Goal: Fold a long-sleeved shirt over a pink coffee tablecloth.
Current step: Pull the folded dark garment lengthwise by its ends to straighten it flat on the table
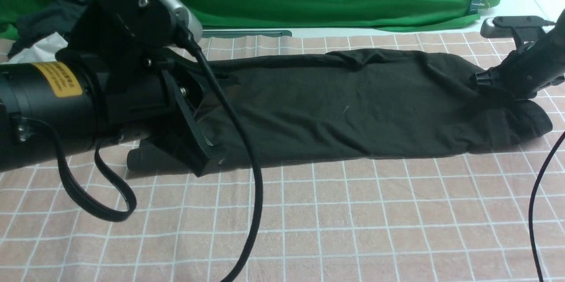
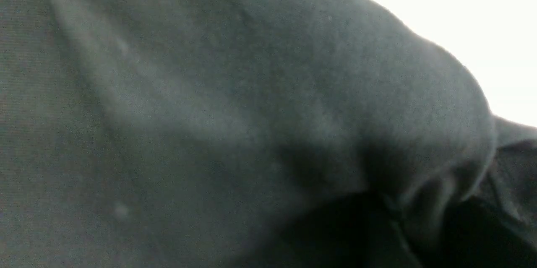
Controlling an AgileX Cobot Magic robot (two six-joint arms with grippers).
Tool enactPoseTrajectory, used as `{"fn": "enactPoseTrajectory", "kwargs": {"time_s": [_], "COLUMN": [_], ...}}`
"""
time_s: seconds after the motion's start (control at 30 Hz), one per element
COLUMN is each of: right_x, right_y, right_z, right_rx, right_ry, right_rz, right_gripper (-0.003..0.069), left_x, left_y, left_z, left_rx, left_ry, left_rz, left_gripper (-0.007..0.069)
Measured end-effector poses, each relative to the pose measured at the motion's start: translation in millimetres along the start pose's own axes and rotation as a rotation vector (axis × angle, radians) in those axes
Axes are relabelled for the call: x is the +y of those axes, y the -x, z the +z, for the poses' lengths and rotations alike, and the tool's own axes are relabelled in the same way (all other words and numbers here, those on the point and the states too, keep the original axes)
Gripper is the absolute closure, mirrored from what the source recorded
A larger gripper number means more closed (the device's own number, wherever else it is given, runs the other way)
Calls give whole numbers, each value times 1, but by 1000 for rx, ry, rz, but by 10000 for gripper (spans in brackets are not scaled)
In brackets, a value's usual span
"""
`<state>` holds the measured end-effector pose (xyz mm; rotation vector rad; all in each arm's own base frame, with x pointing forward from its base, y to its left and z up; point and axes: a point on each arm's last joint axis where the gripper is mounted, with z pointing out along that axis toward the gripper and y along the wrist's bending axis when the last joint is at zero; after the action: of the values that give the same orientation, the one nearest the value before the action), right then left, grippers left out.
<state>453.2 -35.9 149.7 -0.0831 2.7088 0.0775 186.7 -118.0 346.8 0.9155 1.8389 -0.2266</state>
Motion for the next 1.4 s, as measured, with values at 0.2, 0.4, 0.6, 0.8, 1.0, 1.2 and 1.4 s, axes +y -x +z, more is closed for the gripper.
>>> {"fn": "enactPoseTrajectory", "kwargs": {"time_s": [0.2, 0.4, 0.6, 0.8, 1.0, 1.2, 1.4], "right_x": [1, 1, -1, -8, -33, -51, -48], "right_y": [10, 16, 19, 18, 5, -10, -13], "right_z": [-25, -36, -35, -33, -38, -17, -3], "right_rx": [-72, -126, -160, -150, -56, 26, 52], "right_ry": [-16, -32, -56, -89, -97, -88, -63], "right_rz": [-63, -77, -92, -41, 56, 122, 136], "right_gripper": [629, 636, 606, 274, 97, 76, 92], "left_x": [0, -1, -1, -1, -1, 0, 1], "left_y": [0, -1, -2, -2, -2, 0, 1], "left_z": [0, 0, 0, 0, 0, 0, 0], "left_rx": [4, 10, 17, 17, 18, -3, -7], "left_ry": [-2, -7, -11, -9, -10, 4, 7], "left_rz": [0, 0, 1, 4, 4, 5, 5], "left_gripper": [607, 607, 607, 607, 607, 607, 607]}}
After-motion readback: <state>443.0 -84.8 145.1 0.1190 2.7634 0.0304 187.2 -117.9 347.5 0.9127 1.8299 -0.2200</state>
